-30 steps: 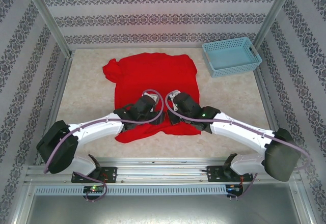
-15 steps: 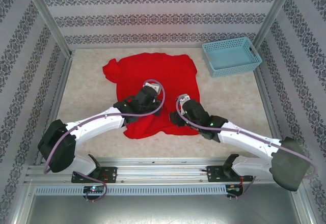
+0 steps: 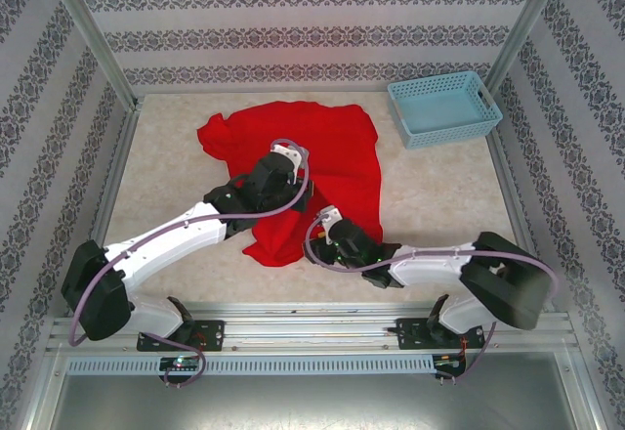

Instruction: Fold the inside-out t-shirt

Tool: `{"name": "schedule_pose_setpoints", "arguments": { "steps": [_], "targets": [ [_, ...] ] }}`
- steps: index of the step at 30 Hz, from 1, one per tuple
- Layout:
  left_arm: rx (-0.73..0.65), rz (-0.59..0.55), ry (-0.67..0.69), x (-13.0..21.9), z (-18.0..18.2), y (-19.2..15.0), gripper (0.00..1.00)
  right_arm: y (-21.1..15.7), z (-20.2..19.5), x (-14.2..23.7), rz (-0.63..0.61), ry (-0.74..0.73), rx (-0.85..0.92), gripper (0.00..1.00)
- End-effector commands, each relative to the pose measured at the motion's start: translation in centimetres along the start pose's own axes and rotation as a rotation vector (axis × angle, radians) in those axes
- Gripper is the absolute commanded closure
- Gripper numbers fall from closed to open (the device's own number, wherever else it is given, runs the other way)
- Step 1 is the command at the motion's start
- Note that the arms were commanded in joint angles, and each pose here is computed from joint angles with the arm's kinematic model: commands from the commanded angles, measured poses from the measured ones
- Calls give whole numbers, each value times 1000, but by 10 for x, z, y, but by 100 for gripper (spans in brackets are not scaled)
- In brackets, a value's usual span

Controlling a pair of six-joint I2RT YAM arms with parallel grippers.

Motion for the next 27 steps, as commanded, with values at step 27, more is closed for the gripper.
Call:
{"name": "schedule_pose_setpoints", "arguments": {
  "steps": [27],
  "targets": [
    [-60, -151, -181, 115, -47, 89, 100, 86, -83, -106, 74, -339, -260, 9]
  ]
}}
Point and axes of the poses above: each hand's point on the last joint's axis, 136 mm out from that joint toward the fingers, its own x axis back along the fingers, its own z axis along the line the jaws close on, y = z × x, the point moved 5 cm from there along x, back along the fingers, and after that the axes turned 1 degree about -x, right-handed, at the moved point
